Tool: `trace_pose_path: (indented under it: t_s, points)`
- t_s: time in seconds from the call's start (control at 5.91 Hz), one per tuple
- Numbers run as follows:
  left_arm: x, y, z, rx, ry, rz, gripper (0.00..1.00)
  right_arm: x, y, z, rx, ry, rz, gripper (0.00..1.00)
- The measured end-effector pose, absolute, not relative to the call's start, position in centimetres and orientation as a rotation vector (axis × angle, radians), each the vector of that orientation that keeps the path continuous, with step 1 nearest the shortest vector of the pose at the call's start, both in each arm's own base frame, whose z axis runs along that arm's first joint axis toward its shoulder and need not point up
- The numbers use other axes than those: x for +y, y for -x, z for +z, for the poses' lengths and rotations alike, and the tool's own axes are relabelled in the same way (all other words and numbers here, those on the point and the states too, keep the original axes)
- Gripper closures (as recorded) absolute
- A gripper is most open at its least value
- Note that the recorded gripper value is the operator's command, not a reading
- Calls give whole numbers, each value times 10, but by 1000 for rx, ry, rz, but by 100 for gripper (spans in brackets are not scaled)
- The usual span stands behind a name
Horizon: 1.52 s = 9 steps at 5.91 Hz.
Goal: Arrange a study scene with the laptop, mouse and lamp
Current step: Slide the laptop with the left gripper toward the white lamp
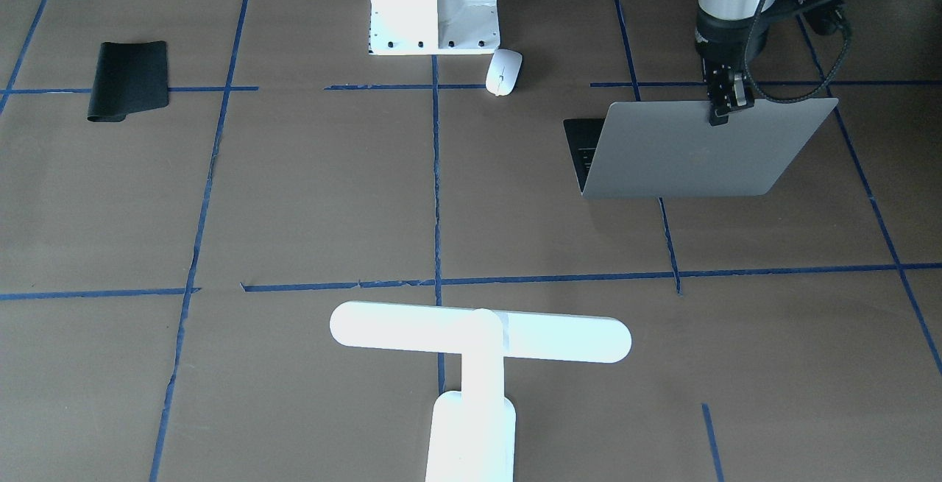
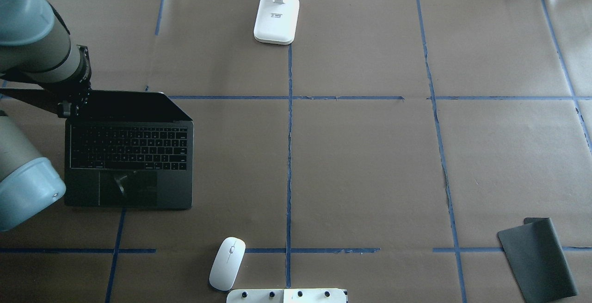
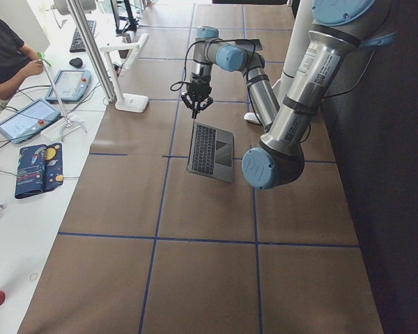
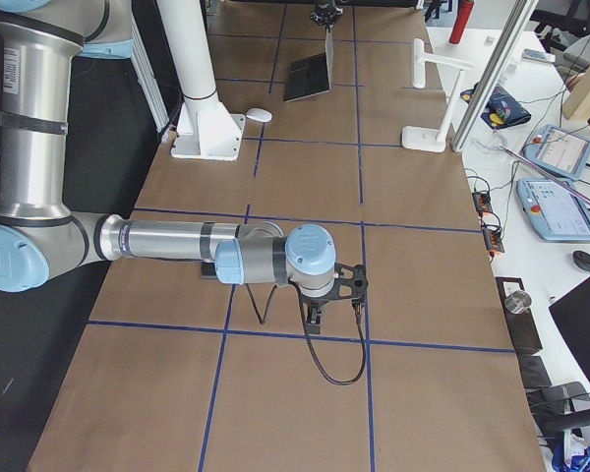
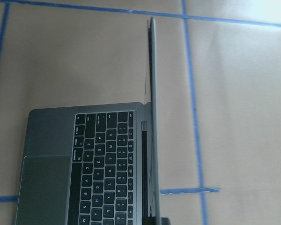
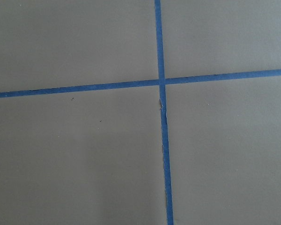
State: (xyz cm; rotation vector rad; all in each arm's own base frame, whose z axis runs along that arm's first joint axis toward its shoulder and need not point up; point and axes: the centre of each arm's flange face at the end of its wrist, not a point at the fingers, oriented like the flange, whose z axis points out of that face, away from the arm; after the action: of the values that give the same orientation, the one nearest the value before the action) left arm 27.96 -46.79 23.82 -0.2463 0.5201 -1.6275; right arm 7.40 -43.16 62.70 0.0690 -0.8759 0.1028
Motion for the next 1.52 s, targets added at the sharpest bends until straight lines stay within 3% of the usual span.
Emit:
trace_pose_path:
  t_s: [0.85,1.52]
  points:
    - [-599,-405,134,634,304,-1711,100,-432,-74,627,-876,-73,102,0]
    - [-562,-481,84,654,402,-1740,100,-432,-75,626,-876,-76,101,0]
